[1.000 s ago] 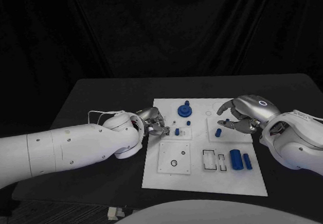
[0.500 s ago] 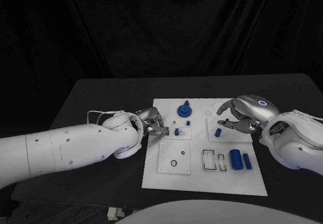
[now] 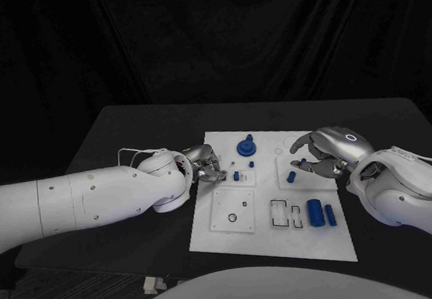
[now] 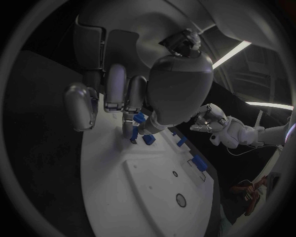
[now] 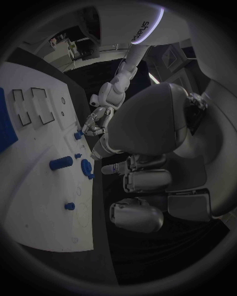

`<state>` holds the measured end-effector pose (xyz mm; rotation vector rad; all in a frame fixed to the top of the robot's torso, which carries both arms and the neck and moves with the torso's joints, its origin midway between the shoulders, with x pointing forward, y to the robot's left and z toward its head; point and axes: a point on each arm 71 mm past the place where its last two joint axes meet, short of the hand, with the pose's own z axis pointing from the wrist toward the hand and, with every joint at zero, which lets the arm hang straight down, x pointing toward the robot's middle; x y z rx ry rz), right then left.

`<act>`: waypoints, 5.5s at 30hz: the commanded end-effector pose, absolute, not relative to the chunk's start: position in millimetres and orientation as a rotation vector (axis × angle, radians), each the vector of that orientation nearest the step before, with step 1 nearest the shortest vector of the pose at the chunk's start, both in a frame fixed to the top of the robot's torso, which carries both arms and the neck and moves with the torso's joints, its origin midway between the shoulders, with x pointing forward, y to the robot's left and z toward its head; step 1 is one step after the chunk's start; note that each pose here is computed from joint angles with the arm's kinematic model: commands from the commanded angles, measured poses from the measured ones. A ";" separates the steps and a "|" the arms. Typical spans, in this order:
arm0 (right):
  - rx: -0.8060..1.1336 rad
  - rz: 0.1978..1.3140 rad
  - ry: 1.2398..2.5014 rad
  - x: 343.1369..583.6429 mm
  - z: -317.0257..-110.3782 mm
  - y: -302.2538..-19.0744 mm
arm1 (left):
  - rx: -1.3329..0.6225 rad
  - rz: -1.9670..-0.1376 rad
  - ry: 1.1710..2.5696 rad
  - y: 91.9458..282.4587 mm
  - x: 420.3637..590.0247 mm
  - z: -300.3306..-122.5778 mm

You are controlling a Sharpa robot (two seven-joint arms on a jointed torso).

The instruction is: Assemble the parts on the task board

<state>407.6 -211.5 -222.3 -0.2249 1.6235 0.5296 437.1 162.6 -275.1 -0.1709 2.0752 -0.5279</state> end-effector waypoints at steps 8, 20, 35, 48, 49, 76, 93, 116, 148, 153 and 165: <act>-0.222 0.534 1.612 406.6 -221.9 -211.2 | -0.150 -0.529 2.106 161.3 435.1 -279.1; -0.222 0.534 1.612 406.6 -221.8 -211.3 | -0.146 -0.516 2.127 162.0 434.0 -282.3; -0.223 0.535 1.612 406.8 -222.0 -211.1 | -0.134 -0.502 2.153 162.6 433.7 -285.1; -0.224 0.534 1.613 407.2 -222.4 -211.1 | -0.129 -0.493 2.166 163.2 433.9 -286.5; -0.224 0.534 1.613 407.2 -222.5 -211.1 | -0.128 -0.493 2.167 163.3 433.9 -286.6; -0.229 0.532 1.612 406.9 -222.5 -211.4 | -0.129 -0.480 2.177 166.0 434.3 -287.8; -0.229 0.532 1.613 406.9 -222.5 -211.3 | -0.143 -0.511 2.137 168.3 433.9 -284.5; -0.225 0.526 1.614 406.7 -222.4 -214.2 | -0.128 -0.737 1.846 180.2 430.4 -225.4; -0.202 0.585 1.576 406.3 -219.1 -215.1 | 0.309 -0.862 1.657 163.1 477.4 -155.5; -0.202 0.593 1.567 406.0 -218.4 -214.6 | 0.350 -0.887 1.620 159.8 477.2 -159.9; -0.228 0.639 1.505 407.6 -203.2 -206.2 | 0.382 -0.934 1.578 160.0 472.3 -172.2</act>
